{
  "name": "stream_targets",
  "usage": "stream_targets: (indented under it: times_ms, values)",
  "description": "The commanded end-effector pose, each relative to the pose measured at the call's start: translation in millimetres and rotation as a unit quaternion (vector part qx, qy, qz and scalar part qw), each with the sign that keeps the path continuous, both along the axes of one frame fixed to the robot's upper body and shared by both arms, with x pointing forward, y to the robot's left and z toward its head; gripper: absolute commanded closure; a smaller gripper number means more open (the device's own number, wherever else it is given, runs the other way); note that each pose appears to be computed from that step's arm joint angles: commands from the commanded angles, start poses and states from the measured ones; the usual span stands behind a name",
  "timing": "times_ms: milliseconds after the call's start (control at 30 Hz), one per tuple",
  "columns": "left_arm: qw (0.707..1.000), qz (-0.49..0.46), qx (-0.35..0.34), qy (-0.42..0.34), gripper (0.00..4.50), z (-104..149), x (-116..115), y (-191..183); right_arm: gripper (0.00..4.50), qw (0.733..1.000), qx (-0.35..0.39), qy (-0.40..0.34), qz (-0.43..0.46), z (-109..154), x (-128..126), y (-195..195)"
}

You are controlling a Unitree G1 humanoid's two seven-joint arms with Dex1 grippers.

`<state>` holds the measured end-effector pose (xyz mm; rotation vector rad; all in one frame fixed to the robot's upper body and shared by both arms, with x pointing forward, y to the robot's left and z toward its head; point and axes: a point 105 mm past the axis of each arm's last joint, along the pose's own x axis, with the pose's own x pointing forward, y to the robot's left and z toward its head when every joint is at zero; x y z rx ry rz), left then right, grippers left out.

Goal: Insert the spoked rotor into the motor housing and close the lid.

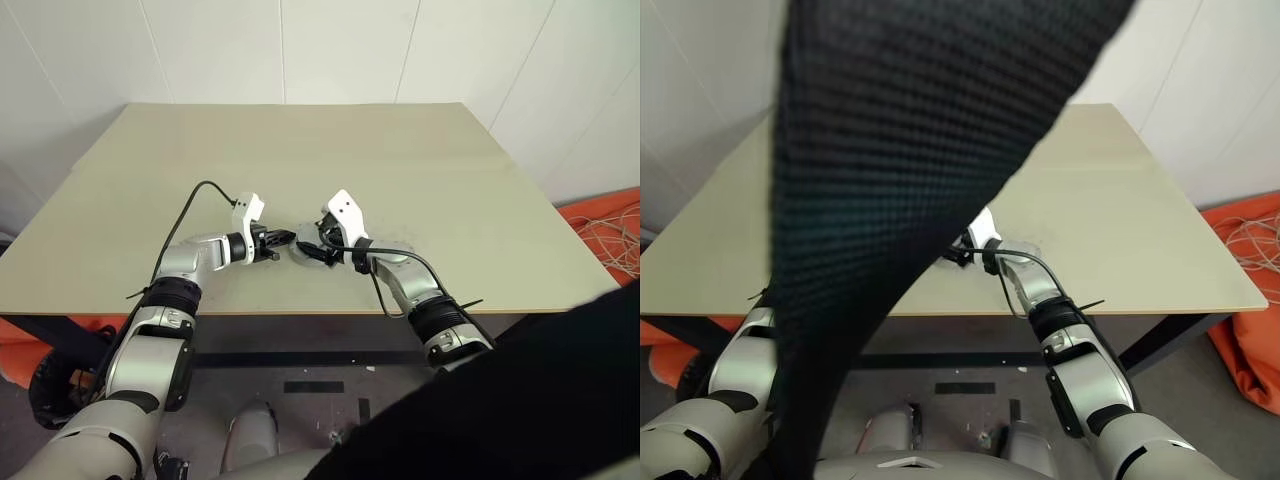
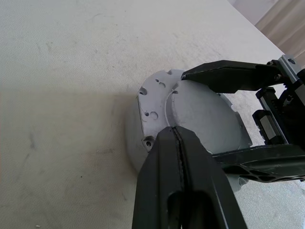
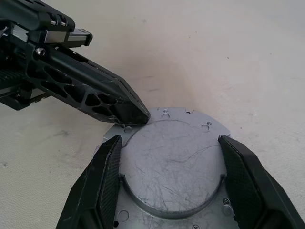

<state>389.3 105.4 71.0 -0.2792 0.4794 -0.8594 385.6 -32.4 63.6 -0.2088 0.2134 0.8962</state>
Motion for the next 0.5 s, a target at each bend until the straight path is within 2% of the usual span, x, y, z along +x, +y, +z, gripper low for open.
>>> stream_targets:
  times_ms: [33,167,333,500]
  values:
    - [1.0,-0.002,0.001,-0.007,4.49,3,0,2,1.39,0.997,-0.024,0.02,-0.072,-10,11,-37]
    - [1.0,0.0,0.0,-0.007,4.49,3,-1,2,1.39,0.997,-0.019,0.023,-0.071,-7,11,-36]
    - [1.0,0.003,-0.005,-0.007,4.49,3,-3,2,1.39,0.995,0.038,0.062,-0.069,7,10,-31]
    - [1.0,0.008,-0.014,-0.002,4.49,0,-8,4,1.39,0.997,0.026,0.053,-0.054,14,7,-31]
